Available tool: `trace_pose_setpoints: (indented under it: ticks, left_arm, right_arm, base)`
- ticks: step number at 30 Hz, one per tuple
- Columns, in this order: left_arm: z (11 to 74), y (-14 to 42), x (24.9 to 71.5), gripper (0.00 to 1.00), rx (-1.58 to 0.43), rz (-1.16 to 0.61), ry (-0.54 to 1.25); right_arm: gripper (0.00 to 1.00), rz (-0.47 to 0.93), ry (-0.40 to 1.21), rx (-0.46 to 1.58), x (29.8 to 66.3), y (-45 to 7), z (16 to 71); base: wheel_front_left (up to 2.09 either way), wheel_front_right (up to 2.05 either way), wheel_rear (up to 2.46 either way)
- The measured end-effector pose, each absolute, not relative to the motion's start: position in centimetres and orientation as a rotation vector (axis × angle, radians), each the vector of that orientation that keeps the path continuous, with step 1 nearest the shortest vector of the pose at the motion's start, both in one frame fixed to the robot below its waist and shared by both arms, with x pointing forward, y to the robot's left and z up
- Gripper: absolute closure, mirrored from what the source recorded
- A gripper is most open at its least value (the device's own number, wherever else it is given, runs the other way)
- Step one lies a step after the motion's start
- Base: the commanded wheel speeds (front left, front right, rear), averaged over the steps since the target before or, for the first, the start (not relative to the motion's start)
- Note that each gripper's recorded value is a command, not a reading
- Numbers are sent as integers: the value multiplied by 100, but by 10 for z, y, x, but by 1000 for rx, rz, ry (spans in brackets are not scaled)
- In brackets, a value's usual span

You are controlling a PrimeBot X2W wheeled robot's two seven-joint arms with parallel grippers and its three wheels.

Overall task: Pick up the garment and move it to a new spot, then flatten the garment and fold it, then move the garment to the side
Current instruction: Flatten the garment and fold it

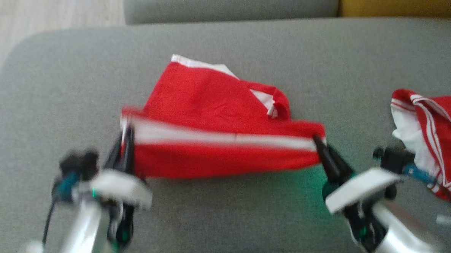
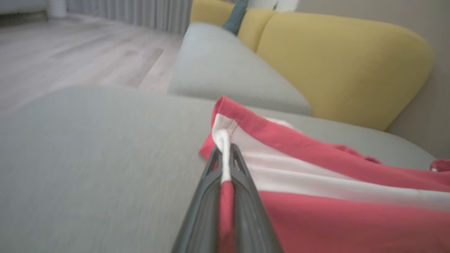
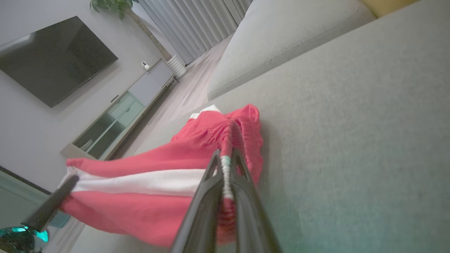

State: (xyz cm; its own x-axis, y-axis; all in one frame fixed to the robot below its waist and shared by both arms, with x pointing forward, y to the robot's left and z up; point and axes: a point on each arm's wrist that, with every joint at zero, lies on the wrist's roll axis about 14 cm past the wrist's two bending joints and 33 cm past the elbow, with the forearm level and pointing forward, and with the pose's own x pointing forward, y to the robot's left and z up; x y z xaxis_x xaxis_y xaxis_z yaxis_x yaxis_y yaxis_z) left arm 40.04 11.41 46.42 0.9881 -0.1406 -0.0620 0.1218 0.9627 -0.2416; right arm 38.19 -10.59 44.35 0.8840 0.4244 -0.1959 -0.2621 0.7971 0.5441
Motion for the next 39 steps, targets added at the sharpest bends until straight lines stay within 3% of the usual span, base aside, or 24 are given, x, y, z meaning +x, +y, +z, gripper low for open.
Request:
trace_pose_setpoints:
  ticks: [7, 12, 24, 25, 26, 27, 28, 35, 39]
  left_arm:
    - [500, 91, 485, 100, -116, -273, -24]
    - [465, 87, 536, 100, -57, -320, 79]
    - [413, 76, 576, 100, -34, -331, 197]
    - [413, 76, 577, 70, -30, -327, 194]
    - [415, 75, 578, 14, -33, -326, 189]
    - [417, 75, 579, 0, -36, -326, 179]
    - [419, 75, 580, 0, -36, -326, 172]
    - [428, 84, 562, 0, -84, -247, 145]
    - [414, 94, 531, 0, -100, -201, 193]
  right_arm:
    - [100, 334, 264, 521, 440, -107, 451]
    - [100, 309, 298, 519, 471, -97, 429]
    - [100, 232, 317, 521, 497, -105, 403]
    - [100, 230, 313, 518, 498, -105, 403]
    - [96, 229, 309, 516, 498, -105, 404]
    - [41, 228, 303, 514, 499, -105, 405]
    - [0, 229, 298, 508, 500, -105, 406]
    - [0, 205, 215, 467, 504, -116, 427]
    - [0, 170, 218, 461, 484, -123, 423]
  base:
    - [0, 0, 0]
    - [0, 0, 0]
    - [0, 0, 0]
    - [0, 0, 0]
    - [0, 0, 0]
    - [0, 0, 0]
    - [0, 0, 0]
    - [0, 0, 0]
    - [0, 0, 0]
